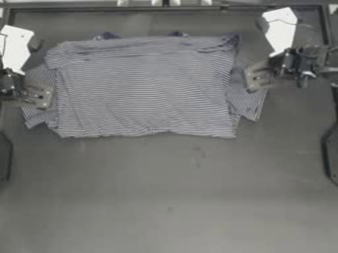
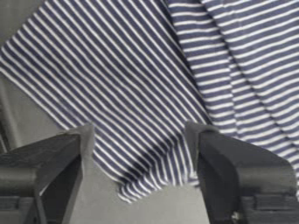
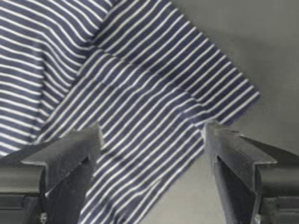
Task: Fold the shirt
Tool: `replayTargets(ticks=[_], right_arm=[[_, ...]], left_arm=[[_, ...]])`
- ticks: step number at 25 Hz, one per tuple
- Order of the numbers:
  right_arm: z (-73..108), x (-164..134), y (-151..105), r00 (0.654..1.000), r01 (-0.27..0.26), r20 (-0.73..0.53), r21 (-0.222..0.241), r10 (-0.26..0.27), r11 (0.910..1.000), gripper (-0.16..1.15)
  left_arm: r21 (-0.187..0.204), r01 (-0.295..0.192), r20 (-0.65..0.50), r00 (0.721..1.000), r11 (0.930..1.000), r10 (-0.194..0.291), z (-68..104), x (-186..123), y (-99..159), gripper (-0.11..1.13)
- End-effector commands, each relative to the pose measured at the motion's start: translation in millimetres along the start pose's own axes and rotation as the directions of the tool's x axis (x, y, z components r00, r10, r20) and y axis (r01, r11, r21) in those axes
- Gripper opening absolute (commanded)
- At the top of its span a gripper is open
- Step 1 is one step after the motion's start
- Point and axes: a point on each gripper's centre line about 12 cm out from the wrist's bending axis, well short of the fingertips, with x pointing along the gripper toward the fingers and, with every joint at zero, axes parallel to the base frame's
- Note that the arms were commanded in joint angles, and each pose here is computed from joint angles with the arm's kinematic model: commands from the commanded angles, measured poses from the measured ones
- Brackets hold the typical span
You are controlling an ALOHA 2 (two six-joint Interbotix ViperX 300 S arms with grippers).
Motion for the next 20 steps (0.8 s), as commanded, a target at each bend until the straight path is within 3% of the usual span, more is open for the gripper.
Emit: replayTargets(ticks=[1, 11, 20], right_arm=[[4.8, -2, 2, 1.000, -0.019, 0.020, 0.000, 0.019, 0.9998, 0.97], [5.5, 5, 1, 1.000, -0.020, 0.017, -0.004, 0.020, 0.9998, 0.97], [7.0, 6, 2, 1.000, -0.020, 0.022, -0.022, 0.021, 0.9996, 0.97]], left_arm=[[-0.010, 0.006, 0.013, 1.000, 0.9999, -0.006, 3.9, 3, 0, 0.93], [-0.013, -0.031, -0.040, 0.999, 0.9994, 0.031, -0.7, 27, -1, 0.93], [-0.056, -0.002, -0.030, 1.000, 0.9984, 0.001, 0.0, 35, 7, 0.95]])
